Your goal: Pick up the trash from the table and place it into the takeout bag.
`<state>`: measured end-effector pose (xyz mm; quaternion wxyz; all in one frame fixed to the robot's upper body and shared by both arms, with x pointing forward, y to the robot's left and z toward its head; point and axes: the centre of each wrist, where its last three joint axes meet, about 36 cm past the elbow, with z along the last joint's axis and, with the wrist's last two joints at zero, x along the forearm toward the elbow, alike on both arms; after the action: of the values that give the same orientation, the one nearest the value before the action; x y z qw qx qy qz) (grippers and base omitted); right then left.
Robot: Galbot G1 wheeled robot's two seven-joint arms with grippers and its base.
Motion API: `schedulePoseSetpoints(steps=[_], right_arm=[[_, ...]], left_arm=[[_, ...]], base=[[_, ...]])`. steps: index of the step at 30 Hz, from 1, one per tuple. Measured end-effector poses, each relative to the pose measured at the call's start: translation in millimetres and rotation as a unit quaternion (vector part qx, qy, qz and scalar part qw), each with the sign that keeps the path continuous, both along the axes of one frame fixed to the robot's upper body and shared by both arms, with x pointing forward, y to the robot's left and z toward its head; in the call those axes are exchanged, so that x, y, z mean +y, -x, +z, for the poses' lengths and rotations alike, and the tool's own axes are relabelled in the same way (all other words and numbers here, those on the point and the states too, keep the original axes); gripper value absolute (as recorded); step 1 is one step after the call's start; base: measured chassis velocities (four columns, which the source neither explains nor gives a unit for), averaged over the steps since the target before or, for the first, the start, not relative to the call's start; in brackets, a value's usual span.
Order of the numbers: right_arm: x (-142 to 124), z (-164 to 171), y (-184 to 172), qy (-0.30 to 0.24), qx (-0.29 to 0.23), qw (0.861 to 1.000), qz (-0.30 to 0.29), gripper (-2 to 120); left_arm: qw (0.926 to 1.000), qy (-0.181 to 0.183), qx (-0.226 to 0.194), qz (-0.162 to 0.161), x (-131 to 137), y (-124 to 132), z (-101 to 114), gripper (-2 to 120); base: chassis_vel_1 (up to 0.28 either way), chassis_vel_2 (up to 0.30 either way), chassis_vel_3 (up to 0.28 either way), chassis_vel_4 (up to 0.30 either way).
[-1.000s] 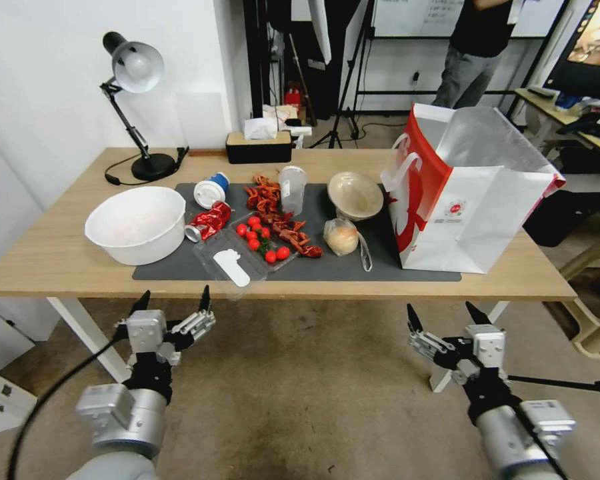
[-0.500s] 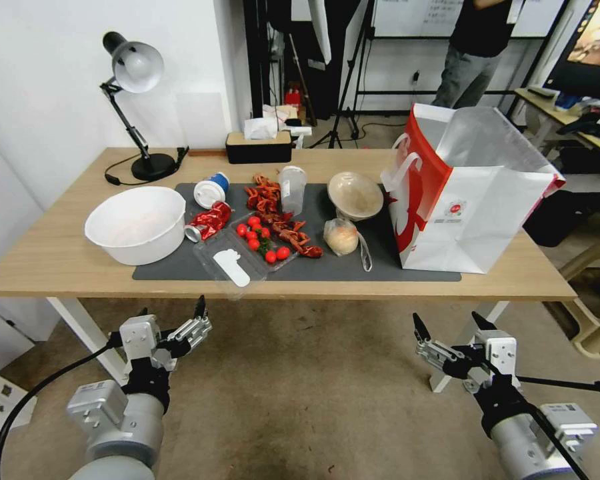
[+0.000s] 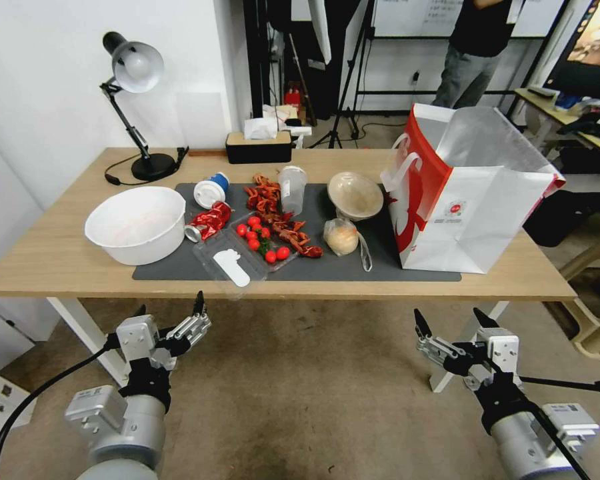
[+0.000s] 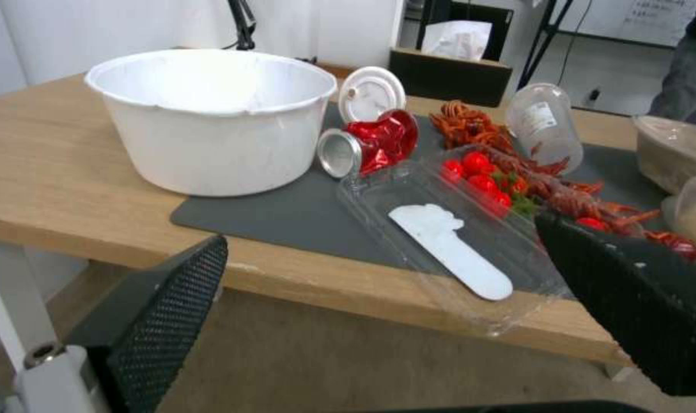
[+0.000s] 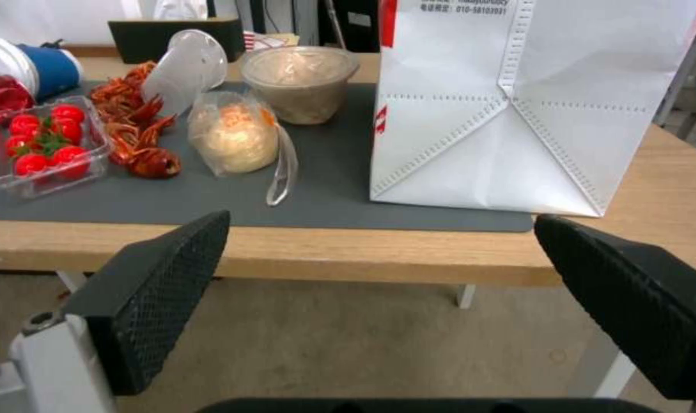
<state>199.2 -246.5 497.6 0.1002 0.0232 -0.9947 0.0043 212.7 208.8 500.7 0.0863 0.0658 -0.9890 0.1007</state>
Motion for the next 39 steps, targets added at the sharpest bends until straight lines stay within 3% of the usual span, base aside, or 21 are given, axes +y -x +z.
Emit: schedulePoseSetpoints(steps=[22,27,34,39], right_arm=[[-5.3,4.3,-7.9,-0.006,-0.018,1.000,0.008,100],[-14.4,16.5,-26.3,-0.011,-0.064,0.995,0.071,100],[-37.9,11.6,-61.0,-0.002,-0.077,0.987,0.141,100],[-44.2,12.0,-76.0,-0.005,-0.081,0.984,0.159,100]], left_arm=[[0.9997,-0.013,0.009,-0.015,-0.3,-0.3,-0.6,100],[0.9996,-0.020,0.002,-0.018,0.2,-0.6,-0.5,100],[0.9997,-0.020,-0.005,-0.016,-0.5,-0.4,-0.6,100],[0.9997,-0.020,-0.005,-0.015,-0.4,-0.4,-0.6,100]], base=[[0.000,0.000,0.000,0.000],[0.000,0.000,0.000,0.000],[0.000,0.000,0.000,0.000],[0.000,0.000,0.000,0.000]])
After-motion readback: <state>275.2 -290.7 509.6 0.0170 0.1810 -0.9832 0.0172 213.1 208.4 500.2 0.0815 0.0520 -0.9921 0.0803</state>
